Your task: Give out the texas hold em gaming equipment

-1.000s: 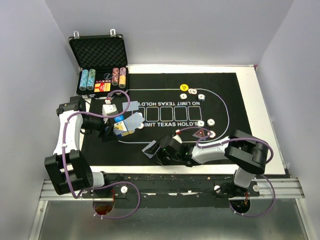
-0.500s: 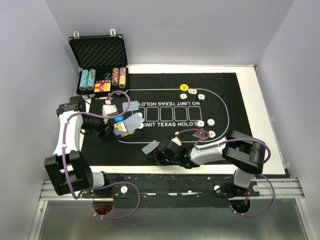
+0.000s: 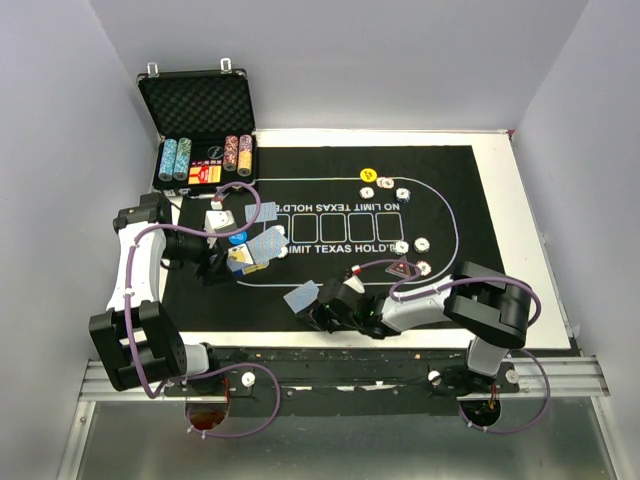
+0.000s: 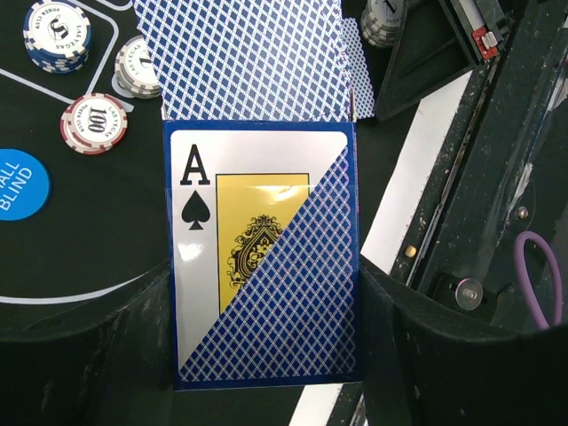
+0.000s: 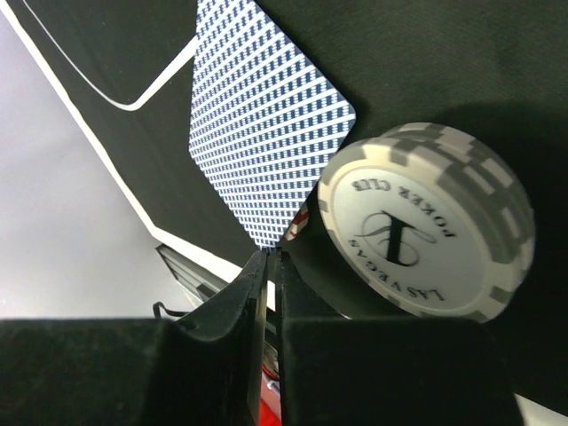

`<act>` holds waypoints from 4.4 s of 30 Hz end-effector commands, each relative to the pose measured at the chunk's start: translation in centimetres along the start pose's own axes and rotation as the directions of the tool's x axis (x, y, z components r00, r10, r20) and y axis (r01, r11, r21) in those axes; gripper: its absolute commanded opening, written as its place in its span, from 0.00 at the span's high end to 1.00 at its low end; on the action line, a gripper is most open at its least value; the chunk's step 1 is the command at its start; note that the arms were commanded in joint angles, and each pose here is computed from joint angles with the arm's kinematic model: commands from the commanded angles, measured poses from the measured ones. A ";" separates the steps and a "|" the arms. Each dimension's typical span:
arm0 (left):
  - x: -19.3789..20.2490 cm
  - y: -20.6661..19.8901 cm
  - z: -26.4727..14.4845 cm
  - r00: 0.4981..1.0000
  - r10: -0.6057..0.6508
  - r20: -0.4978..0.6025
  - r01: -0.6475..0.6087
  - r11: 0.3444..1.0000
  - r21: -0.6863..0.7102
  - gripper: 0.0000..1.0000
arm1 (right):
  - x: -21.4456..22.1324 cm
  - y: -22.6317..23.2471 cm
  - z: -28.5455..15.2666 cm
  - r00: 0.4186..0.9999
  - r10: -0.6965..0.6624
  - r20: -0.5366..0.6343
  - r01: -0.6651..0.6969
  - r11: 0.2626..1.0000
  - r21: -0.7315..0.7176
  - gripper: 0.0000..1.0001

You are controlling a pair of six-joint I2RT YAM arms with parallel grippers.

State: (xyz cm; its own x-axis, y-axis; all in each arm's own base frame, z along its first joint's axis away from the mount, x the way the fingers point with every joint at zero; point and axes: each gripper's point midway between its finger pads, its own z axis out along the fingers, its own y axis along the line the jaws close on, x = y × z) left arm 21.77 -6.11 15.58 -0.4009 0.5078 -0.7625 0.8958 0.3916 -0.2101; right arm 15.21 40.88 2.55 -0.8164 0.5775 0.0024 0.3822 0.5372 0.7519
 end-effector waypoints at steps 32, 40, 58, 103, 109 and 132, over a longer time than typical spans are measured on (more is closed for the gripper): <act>0.9 -5.8 -0.8 0.979 -0.200 -0.044 0.204 0.968 0.145 0.88 | -0.9 1.0 -2.3 0.987 -0.125 0.098 0.128 0.991 -0.024 0.46; 0.9 -5.9 -0.8 0.979 -0.202 -0.042 0.206 0.968 0.143 0.88 | -1.5 1.0 -1.1 0.980 -0.128 0.154 0.126 0.992 0.019 0.39; 1.3 -5.8 -0.7 0.979 -0.199 -0.054 0.205 0.967 0.148 0.88 | -3.1 1.7 -0.9 0.943 -0.206 0.263 0.187 0.978 0.094 0.40; 1.5 -5.2 -1.1 0.959 -0.276 -0.057 0.282 0.950 0.133 0.88 | -10.9 4.5 -3.0 0.573 -0.776 0.264 0.745 0.627 0.227 0.33; 1.3 -5.2 -1.2 0.957 -0.287 -0.051 0.291 0.948 0.126 0.88 | -8.0 5.9 -2.9 0.252 -0.951 0.181 0.916 0.295 0.274 0.22; 1.9 -4.9 -1.5 0.950 -0.309 -0.050 0.313 0.944 0.107 0.88 | -3.2 2.6 1.4 -0.099 -0.995 -0.026 0.968 -0.102 0.231 0.20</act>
State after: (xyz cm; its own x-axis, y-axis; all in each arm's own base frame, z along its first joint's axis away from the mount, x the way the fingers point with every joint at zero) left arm 21.59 -4.06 14.43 -0.4977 0.4758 -0.7252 0.8383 0.4784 -0.2614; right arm 19.36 40.18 3.51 -0.3332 -0.6098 -0.7191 -0.7260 0.6526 -0.2169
